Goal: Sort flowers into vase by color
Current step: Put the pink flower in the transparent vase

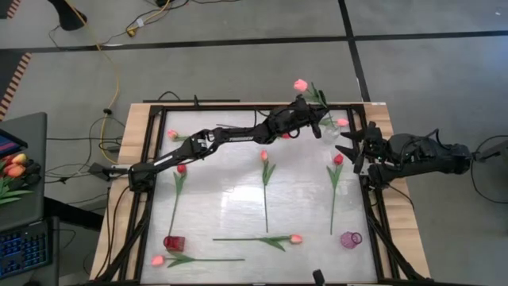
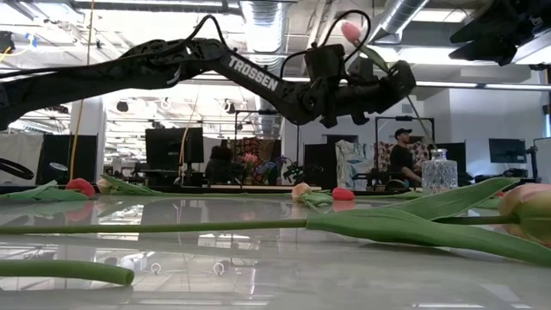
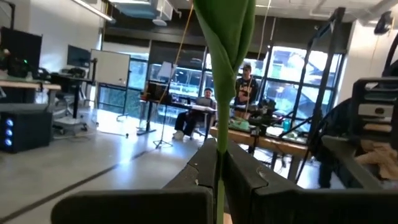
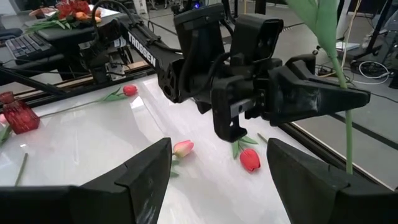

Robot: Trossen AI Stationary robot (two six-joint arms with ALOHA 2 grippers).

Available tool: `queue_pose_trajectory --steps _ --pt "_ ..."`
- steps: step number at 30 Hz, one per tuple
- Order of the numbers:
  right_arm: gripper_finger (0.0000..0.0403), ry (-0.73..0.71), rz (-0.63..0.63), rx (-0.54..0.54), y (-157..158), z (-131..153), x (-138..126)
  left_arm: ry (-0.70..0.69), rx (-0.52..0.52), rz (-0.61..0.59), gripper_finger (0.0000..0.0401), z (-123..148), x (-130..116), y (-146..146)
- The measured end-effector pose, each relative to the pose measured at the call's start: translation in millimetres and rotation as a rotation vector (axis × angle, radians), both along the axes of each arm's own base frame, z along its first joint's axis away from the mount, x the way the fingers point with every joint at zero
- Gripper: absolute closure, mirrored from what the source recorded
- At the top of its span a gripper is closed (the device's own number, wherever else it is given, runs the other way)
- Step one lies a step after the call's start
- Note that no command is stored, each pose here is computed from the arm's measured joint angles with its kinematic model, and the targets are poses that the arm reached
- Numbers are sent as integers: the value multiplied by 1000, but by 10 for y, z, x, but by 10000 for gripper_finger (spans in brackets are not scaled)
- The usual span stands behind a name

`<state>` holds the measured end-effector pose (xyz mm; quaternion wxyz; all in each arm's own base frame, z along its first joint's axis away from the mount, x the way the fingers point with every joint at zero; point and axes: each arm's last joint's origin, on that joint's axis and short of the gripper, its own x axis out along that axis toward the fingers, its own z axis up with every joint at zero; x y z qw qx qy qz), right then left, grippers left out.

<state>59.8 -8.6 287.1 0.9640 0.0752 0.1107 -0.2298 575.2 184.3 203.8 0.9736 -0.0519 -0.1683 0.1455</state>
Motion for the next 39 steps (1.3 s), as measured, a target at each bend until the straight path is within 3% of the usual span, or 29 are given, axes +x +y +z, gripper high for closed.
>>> queue_pose_trajectory --steps 16,31,39 --pt "113 7 -1 -4 -1 -5 -2 39 15 7 400 -34 11 1" --pt "113 8 0 -9 -1 -3 -1 112 33 -39 344 -96 31 -11" --pt "113 3 -3 -22 -2 6 1 163 47 -96 337 -140 43 -23"
